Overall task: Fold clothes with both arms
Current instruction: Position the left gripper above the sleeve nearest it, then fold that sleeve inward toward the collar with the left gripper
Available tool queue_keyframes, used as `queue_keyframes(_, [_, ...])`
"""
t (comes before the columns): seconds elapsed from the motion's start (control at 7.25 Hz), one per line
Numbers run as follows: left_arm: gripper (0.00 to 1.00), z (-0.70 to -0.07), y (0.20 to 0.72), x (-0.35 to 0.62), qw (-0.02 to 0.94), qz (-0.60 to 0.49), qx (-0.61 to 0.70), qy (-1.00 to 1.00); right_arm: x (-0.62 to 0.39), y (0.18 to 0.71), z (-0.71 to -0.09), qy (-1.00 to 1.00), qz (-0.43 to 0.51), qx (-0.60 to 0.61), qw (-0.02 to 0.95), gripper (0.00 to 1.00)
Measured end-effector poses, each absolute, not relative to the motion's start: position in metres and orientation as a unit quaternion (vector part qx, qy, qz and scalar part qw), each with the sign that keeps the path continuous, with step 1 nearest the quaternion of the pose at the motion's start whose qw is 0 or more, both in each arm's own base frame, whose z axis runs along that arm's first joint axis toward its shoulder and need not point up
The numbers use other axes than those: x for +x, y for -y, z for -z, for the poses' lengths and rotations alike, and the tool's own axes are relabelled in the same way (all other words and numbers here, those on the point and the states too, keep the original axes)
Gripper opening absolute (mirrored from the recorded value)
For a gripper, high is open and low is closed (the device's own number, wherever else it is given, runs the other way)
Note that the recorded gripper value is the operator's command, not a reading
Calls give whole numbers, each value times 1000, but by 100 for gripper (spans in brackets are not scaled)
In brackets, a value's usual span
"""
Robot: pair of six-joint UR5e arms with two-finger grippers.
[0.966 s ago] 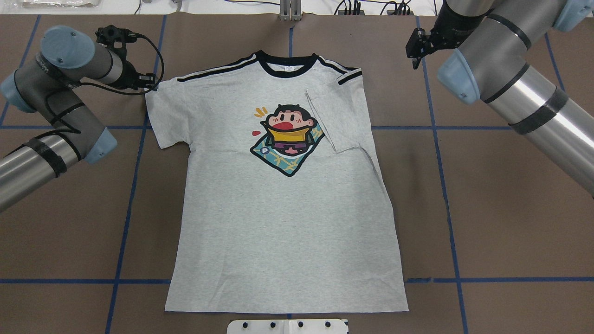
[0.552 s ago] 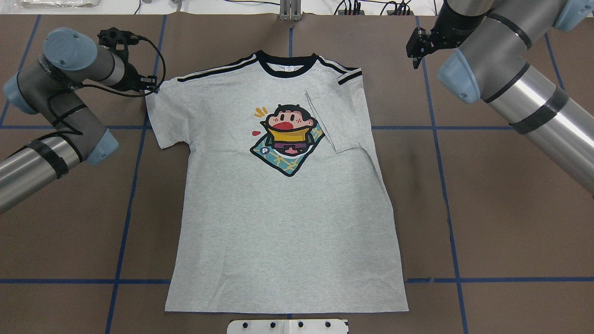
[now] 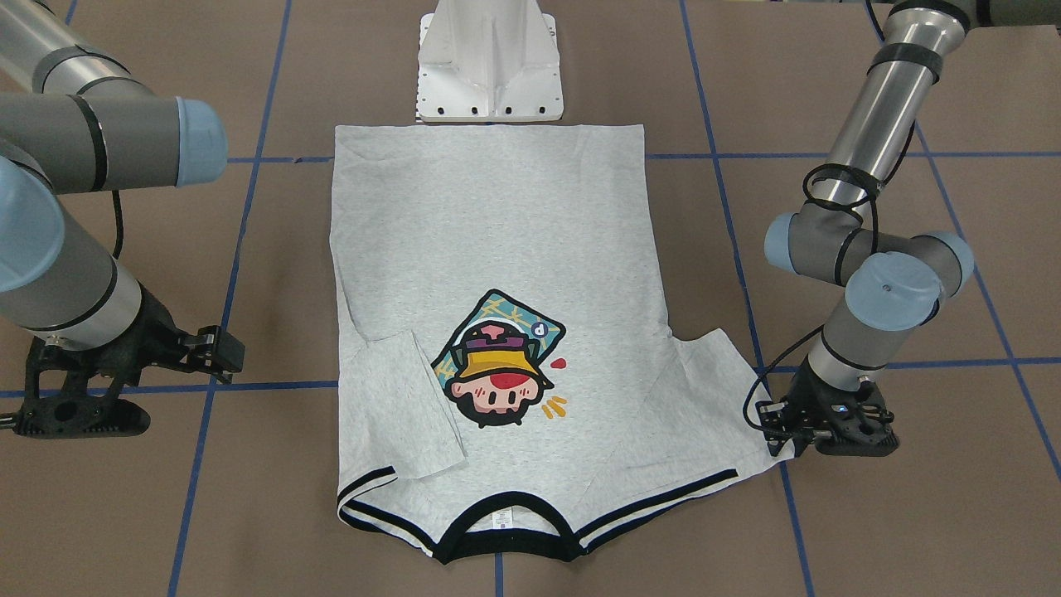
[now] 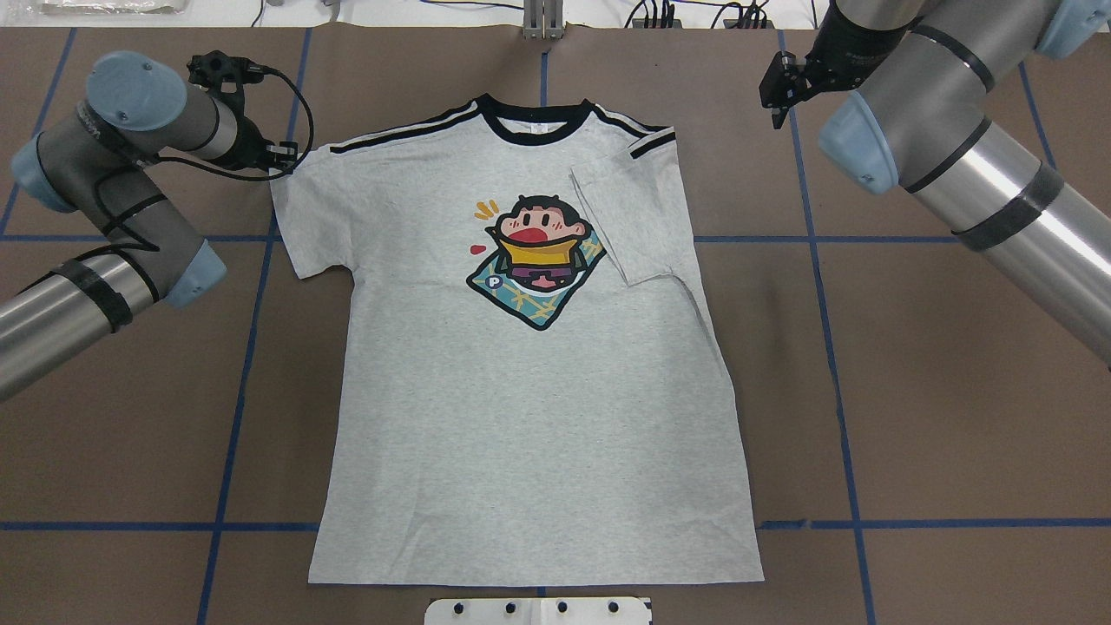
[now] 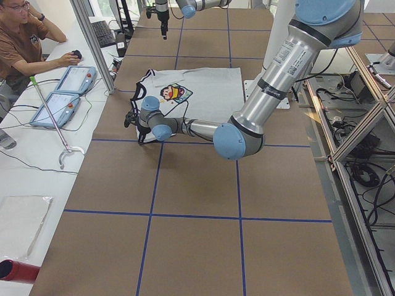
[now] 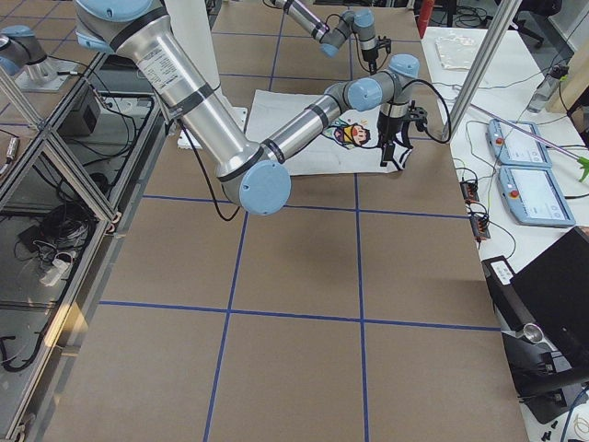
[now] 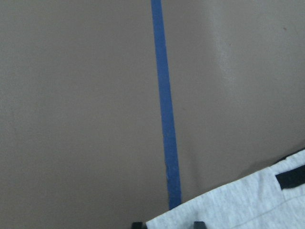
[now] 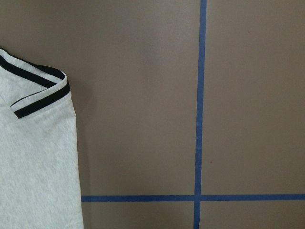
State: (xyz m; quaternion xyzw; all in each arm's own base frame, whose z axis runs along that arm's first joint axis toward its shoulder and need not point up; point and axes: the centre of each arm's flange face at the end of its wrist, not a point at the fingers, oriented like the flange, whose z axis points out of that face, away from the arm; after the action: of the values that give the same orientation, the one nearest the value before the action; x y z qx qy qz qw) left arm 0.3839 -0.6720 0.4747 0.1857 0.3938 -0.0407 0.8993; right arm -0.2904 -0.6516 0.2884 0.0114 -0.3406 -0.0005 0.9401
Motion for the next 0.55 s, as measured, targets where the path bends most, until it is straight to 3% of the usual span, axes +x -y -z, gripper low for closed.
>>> queue_keyframes(0.14, [0,-471,673,384,899,41,187,-395,-290,651,-289,341,0,11,940,99])
queue_keyframes(0.55, [0,-452,673,385,895,40,187,-402,-290,652,-294,339,0,9,941,99])
